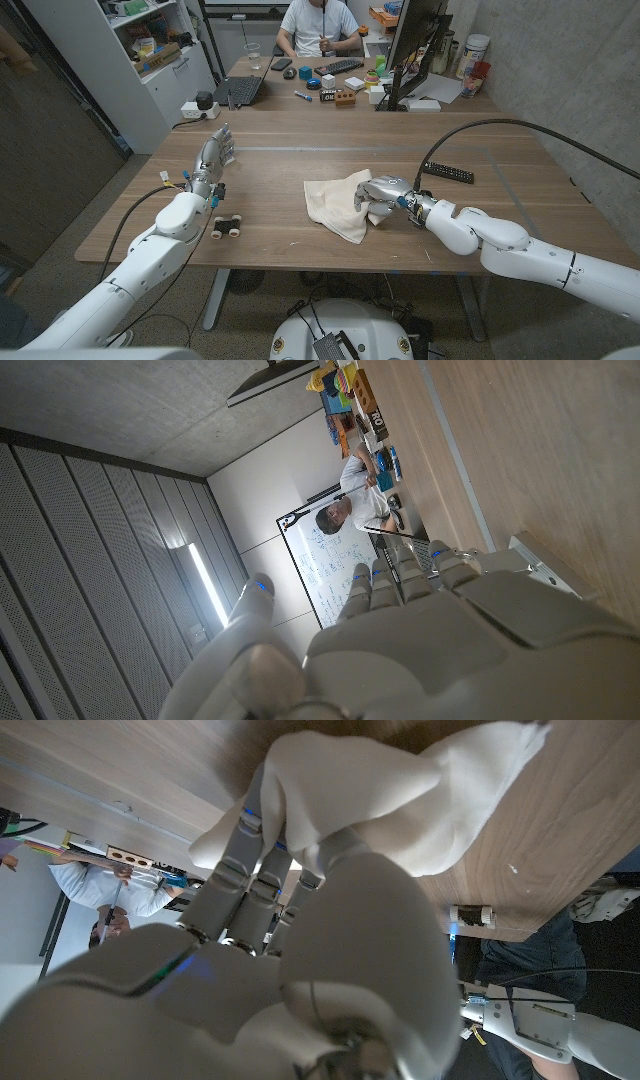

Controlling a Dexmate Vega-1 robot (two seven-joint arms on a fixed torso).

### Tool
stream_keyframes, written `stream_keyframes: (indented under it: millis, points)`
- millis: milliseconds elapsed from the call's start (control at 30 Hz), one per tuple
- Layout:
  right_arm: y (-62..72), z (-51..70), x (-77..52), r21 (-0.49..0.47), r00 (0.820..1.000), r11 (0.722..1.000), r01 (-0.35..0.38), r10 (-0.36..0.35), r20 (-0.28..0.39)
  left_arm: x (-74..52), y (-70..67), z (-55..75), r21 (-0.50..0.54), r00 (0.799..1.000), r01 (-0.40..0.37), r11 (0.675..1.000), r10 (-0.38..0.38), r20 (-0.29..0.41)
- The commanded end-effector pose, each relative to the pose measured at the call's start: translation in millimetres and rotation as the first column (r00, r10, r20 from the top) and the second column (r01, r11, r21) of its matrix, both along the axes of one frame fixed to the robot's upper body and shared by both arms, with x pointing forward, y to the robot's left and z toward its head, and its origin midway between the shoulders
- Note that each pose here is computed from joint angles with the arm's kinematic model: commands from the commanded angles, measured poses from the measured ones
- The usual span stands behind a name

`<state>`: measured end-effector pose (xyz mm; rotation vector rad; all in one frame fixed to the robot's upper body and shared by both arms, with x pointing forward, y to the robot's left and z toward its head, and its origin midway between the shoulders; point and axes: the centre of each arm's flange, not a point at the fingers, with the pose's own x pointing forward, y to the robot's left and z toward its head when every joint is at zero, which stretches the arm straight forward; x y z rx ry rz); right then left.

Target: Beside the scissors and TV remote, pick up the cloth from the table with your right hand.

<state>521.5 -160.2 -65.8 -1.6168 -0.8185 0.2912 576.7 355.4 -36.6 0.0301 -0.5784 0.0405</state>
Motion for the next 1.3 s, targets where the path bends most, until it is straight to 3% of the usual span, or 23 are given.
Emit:
stream_keyframes:
  millis: [33,167,233,300,367,433,633,867,1000,1067,1133,1300]
  points:
    - [2.1,33.0,-21.6,-0.008,0.997,1.0,-0.027,0.028,0.074,3.0,-1.2,-0.8,-0.009,1.0,0.006,1.0,-0.006,0.003]
    - [1.4,41.6,-26.3,-0.003,0.997,0.999,-0.035,0.035,0.072,2.8,-0.6,0.2,-0.01,1.0,0.009,1.0,-0.009,0.01]
    - [2.5,43.7,-28.8,-0.023,0.994,1.0,-0.022,0.024,0.102,3.1,-0.3,-0.1,-0.014,1.0,0.006,1.0,-0.006,0.009]
    - [2.1,47.7,-29.4,-0.007,0.997,1.0,-0.01,0.011,0.071,3.4,-0.1,-0.1,-0.012,1.0,0.007,1.0,-0.007,0.006]
    - [4.6,51.1,-32.1,-0.045,0.996,0.999,0.016,-0.011,0.09,3.6,0.2,-0.5,-0.011,1.0,0.007,1.0,-0.007,0.008]
    - [3.1,57.1,-32.0,-0.023,0.999,1.0,0.015,-0.014,0.052,4.9,0.4,-1.3,-0.011,1.0,0.011,1.0,-0.011,0.002]
    - [4.8,66.9,-40.0,-0.045,0.994,0.999,0.019,-0.014,0.11,7.3,0.5,-4.6,-0.015,1.0,0.015,1.0,-0.015,-0.001]
    - [-1.2,83.2,-48.9,-0.01,0.996,1.0,0.006,-0.005,0.086,7.6,2.0,-5.7,-0.02,1.0,0.009,1.0,-0.009,-0.006]
    - [-5.6,97.4,-55.0,0.038,1.0,0.999,-0.007,0.007,0.007,7.9,2.0,-6.2,-0.015,1.0,0.013,1.0,-0.013,-0.005]
    - [-5.0,101.8,-60.6,-0.007,0.997,1.0,0.023,-0.022,0.073,8.7,2.0,-7.1,-0.018,1.0,0.013,1.0,-0.013,-0.011]
    - [-7.8,108.0,-62.8,0.003,0.998,1.0,0.024,-0.024,0.057,8.7,1.9,-7.8,-0.021,1.0,0.018,1.0,-0.018,-0.005]
    - [-10.5,121.5,-72.5,-0.014,0.995,0.999,0.033,-0.032,0.09,9.0,2.2,-7.6,-0.016,1.0,0.012,1.0,-0.012,-0.009]
